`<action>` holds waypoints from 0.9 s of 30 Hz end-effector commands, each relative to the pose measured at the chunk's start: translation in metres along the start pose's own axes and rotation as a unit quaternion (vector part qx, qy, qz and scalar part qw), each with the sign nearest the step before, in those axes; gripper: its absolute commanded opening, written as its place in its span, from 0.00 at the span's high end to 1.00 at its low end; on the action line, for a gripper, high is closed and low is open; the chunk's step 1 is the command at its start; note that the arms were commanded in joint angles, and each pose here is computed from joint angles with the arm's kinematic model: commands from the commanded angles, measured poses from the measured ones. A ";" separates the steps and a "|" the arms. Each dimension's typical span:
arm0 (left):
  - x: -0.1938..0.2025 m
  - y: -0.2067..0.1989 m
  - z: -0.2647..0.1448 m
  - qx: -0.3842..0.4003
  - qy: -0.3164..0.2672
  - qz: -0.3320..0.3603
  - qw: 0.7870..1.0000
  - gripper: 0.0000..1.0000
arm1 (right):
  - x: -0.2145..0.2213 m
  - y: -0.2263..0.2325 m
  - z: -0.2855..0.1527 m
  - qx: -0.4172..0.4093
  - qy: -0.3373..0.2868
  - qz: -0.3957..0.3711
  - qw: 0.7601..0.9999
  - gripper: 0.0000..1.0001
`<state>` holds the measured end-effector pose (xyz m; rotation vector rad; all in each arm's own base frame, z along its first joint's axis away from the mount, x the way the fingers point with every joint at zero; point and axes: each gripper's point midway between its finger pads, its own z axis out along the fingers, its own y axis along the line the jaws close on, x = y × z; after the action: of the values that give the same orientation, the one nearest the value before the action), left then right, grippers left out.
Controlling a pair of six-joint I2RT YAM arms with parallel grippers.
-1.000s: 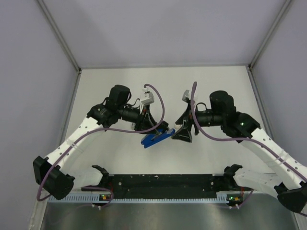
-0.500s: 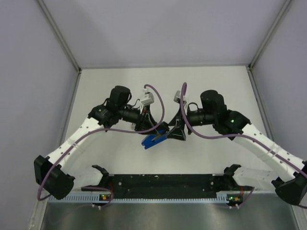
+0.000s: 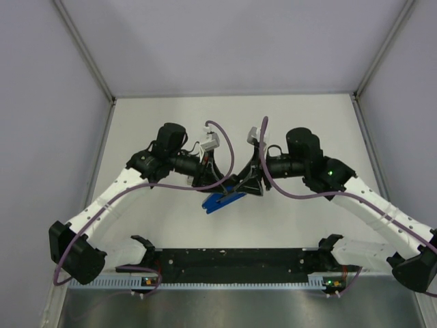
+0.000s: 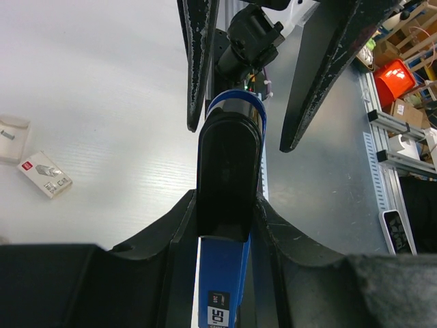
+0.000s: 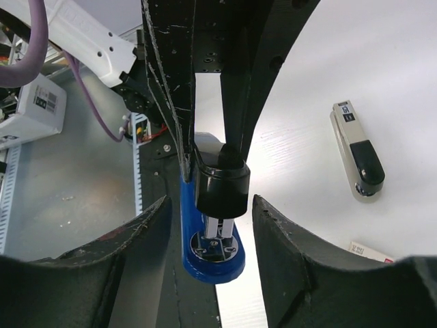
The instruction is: Unload the staples from the stapler
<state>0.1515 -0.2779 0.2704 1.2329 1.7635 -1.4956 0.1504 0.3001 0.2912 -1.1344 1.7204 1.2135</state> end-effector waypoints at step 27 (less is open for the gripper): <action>-0.028 -0.031 -0.007 0.046 -0.044 0.057 0.996 1.00 | -0.001 0.015 -0.001 -0.019 -0.028 -0.027 0.999 1.00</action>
<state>0.1483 -0.2787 0.2784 1.2399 1.7146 -1.5133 0.1441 0.2982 0.2831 -1.1293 1.7333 1.2241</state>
